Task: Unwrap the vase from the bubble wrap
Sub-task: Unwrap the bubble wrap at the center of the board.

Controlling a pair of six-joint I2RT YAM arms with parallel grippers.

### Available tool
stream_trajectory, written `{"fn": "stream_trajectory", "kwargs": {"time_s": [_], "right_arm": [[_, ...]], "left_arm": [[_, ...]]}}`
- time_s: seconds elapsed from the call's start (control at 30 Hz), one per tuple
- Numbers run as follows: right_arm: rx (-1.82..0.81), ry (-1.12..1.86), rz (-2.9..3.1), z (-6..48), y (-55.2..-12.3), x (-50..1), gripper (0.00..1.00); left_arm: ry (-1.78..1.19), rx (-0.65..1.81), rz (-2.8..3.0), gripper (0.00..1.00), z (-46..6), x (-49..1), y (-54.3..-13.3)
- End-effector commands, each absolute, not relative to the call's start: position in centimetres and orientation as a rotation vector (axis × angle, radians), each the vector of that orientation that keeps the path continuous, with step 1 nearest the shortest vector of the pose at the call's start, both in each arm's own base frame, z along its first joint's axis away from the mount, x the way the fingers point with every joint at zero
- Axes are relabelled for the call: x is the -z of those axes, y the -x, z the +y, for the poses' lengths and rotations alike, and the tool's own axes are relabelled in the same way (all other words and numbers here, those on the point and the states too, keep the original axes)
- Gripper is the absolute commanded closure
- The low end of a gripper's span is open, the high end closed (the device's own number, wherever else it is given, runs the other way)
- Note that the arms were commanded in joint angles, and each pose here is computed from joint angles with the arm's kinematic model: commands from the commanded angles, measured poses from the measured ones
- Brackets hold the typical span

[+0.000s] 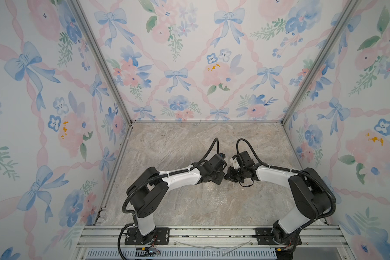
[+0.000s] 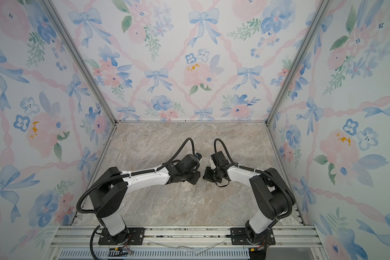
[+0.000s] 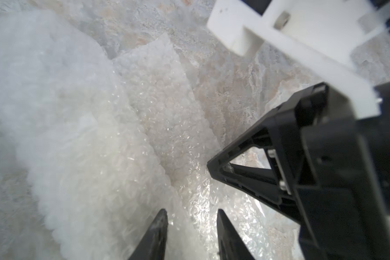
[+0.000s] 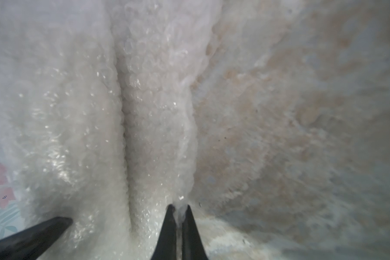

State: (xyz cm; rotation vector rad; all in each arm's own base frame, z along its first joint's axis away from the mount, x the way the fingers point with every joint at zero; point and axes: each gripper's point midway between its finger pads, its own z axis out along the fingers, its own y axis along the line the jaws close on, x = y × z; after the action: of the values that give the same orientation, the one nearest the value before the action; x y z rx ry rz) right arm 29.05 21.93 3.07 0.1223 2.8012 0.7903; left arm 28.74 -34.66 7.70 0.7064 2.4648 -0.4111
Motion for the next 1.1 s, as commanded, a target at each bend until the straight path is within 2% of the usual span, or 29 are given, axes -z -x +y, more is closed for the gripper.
{"fn": "stream_trajectory", "kwargs": {"time_s": [0.0,1.03,1.07], "right_arm": [[-0.755,-0.082,2.757,21.7,-29.4,-4.9,1.00],[-0.644,-0.005,2.747,19.9,-30.7,-6.5,1.00],[-0.654,-0.005,2.740,20.0,-30.8,-6.6,0.96]], "left_arm": [[-0.674,0.288,2.569,0.62,-31.0,-5.3,-28.9],[-0.222,0.150,2.602,0.61,-16.6,-6.7,-30.8],[-0.205,0.148,2.604,0.61,-16.1,-6.7,-30.8]]}}
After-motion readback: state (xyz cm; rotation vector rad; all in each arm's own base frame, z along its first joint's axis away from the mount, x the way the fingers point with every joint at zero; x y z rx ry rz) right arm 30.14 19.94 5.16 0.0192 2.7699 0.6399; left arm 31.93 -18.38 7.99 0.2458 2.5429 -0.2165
